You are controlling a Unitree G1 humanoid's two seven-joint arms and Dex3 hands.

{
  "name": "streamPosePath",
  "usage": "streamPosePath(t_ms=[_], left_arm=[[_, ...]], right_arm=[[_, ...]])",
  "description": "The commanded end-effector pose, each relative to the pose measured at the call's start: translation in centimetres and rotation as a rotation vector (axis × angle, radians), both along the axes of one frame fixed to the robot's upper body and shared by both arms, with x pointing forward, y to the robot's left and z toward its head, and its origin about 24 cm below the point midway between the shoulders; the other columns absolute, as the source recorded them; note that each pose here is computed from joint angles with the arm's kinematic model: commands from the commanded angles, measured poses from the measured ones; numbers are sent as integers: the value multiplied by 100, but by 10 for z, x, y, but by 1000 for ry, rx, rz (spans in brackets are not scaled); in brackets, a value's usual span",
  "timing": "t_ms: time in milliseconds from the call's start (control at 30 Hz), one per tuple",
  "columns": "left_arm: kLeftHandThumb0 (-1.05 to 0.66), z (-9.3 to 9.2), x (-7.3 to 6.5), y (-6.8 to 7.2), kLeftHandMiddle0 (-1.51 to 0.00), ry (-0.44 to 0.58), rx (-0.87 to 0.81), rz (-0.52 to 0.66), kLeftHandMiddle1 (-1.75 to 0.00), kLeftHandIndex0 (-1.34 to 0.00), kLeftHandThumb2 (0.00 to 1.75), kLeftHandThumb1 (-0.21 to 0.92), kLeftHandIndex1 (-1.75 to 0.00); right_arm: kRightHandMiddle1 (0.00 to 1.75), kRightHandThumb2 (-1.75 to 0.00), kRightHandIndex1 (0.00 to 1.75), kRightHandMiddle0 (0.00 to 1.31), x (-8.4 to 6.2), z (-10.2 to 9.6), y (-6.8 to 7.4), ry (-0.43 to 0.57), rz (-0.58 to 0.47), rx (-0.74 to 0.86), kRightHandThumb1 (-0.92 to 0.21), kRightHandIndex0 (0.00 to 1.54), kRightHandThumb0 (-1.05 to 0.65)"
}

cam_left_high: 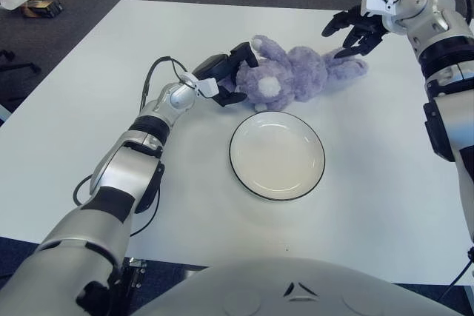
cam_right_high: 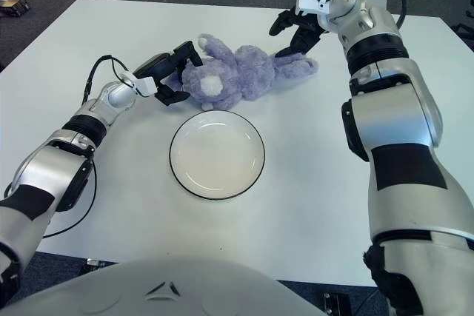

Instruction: Put the doll into the plate.

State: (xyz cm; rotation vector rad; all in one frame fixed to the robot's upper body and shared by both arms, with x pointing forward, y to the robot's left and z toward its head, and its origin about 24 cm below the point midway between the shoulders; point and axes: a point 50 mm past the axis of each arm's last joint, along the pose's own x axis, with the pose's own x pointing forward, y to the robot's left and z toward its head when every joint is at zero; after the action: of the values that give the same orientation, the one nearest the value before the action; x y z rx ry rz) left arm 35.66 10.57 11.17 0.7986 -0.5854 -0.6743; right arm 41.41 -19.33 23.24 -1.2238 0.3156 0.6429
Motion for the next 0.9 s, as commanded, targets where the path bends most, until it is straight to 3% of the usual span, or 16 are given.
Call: streamPosePath(t_ms=[0,133,267,367,467,667,867], left_arm=[[40,-11,-4,3,-49,23,53,-6,-165,-16,94,55,-175],[39,-11,-4,2,-49,22,58,-6,-163,-17,91,56,-175],[39,-11,-4,2,-48,17,69,-7,-162,-18,88,58,-175],[39,-12,-3,2,-48,14,74,-6,-161,-19,86,59,-175],[39,-12,-4,1,-48,11,79,-6,-161,-19,85,60,-175],[38,-13,-4,0,-48,8,81,-4,-161,-21,84,61,-175],[38,-14,-5,-3,-48,9,72,-3,-161,-23,84,61,-175]], right_arm=[[119,-109,116,0,2,10,4,-24,-5,32,-28,16,-47],[129,-114,129,0,3,20,12,-27,-14,87,-27,20,-43],[140,-119,157,0,5,28,22,-37,-5,117,-26,27,-37],[146,-104,164,0,5,31,26,-44,1,123,-45,41,14],[148,-99,166,0,5,33,29,-54,7,126,-52,45,31],[149,-104,168,1,6,33,38,-46,23,123,-49,50,40],[150,-114,167,0,5,27,47,42,49,106,-41,56,43]])
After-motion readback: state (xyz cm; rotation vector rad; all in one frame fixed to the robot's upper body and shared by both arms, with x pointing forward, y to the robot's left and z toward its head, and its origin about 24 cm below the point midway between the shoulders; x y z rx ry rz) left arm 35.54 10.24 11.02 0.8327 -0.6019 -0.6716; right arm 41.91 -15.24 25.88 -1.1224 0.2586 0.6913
